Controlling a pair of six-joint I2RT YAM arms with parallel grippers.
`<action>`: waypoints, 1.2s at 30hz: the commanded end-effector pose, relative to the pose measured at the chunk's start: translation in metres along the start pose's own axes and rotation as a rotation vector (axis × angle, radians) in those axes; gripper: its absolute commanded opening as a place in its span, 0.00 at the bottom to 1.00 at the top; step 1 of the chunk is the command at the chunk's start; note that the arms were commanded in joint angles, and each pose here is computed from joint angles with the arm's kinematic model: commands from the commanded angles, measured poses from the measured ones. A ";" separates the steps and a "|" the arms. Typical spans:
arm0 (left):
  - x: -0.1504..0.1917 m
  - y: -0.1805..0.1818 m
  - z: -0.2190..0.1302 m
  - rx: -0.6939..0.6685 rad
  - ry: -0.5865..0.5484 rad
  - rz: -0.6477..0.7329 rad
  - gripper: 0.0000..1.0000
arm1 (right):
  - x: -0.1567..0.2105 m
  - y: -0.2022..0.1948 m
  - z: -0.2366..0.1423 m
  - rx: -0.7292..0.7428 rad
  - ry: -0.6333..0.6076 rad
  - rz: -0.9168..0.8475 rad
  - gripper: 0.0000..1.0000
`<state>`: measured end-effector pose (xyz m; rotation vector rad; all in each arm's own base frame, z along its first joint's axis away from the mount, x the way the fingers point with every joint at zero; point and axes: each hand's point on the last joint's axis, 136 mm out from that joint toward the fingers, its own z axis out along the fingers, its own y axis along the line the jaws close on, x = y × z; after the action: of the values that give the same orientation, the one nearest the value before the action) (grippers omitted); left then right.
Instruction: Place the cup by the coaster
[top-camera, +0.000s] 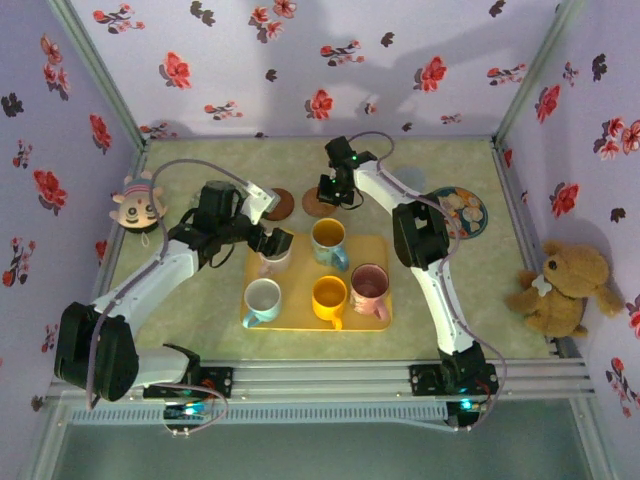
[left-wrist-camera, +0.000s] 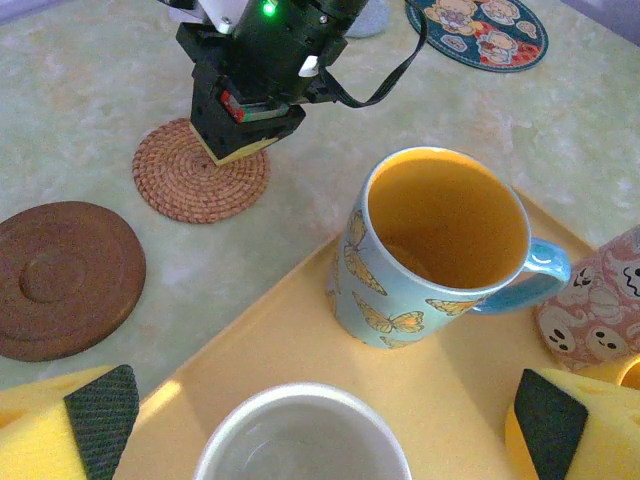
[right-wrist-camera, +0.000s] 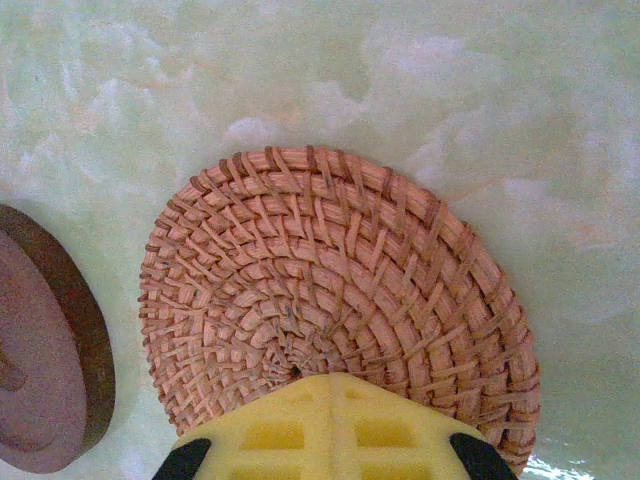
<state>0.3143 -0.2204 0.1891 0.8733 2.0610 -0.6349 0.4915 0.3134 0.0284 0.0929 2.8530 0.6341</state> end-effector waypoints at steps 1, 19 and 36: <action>-0.007 0.003 -0.004 -0.008 -0.028 0.008 1.00 | 0.018 -0.006 -0.005 0.063 0.051 -0.024 0.00; -0.008 0.002 -0.006 -0.007 -0.022 0.021 1.00 | 0.012 0.003 -0.019 0.048 0.022 -0.038 0.00; -0.034 0.001 -0.017 -0.010 -0.050 0.036 1.00 | -0.004 0.024 -0.048 -0.011 -0.027 -0.091 0.00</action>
<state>0.3191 -0.2217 0.2049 0.8694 2.0379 -0.6310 0.4834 0.3099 0.0330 0.0396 2.8812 0.5863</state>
